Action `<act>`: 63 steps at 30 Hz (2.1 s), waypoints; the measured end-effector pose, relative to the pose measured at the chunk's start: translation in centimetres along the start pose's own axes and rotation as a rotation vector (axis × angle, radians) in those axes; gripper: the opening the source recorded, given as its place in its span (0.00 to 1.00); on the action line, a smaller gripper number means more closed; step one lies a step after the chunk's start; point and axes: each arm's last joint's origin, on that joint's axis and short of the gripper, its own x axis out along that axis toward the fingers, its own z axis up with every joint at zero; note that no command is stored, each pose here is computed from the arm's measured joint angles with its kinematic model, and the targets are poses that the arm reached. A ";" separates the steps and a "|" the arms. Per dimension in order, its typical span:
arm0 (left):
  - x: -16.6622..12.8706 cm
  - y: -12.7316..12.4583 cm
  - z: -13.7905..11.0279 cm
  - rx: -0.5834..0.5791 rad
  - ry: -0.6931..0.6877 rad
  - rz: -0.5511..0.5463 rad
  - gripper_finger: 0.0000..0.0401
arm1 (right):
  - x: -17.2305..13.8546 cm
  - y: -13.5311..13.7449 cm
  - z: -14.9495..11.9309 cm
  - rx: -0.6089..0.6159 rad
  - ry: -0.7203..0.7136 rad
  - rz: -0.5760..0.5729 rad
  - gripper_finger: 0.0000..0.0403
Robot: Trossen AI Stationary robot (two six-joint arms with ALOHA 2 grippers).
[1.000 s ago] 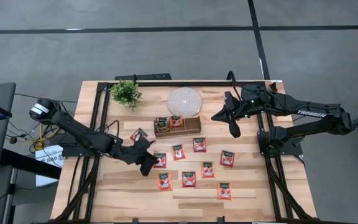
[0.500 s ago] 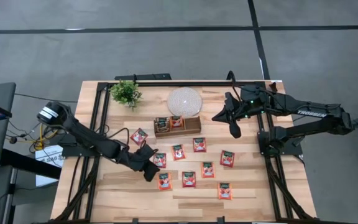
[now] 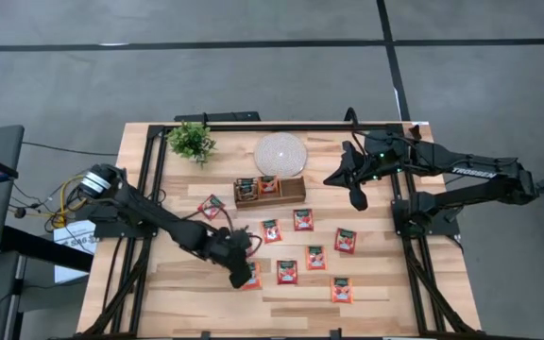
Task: Pick & Place Tea
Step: Put the orange tea bag into the middle of the wooden organizer
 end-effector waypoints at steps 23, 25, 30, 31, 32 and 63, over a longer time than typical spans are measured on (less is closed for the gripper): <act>2.0 0.0 0.8 0.003 0.074 0.003 0.27 | 0.0 0.0 -0.3 -0.037 0.027 0.006 0.00; 2.4 0.3 0.9 0.004 0.094 0.012 0.27 | 0.0 0.0 -0.3 -0.037 0.027 0.006 0.00; 2.8 1.1 1.0 0.011 0.131 0.061 0.27 | 0.0 0.0 -0.3 -0.037 0.029 0.007 0.00; 2.8 1.2 0.9 0.010 0.137 0.065 0.27 | 0.0 0.0 -0.3 -0.037 0.029 0.007 0.00; 2.8 1.2 0.9 0.009 0.137 0.064 0.27 | 0.0 0.0 -0.3 -0.036 0.032 0.007 0.00; 2.9 0.1 1.5 0.139 0.218 0.052 0.27 | 0.0 0.1 -0.4 -0.033 0.043 0.008 0.00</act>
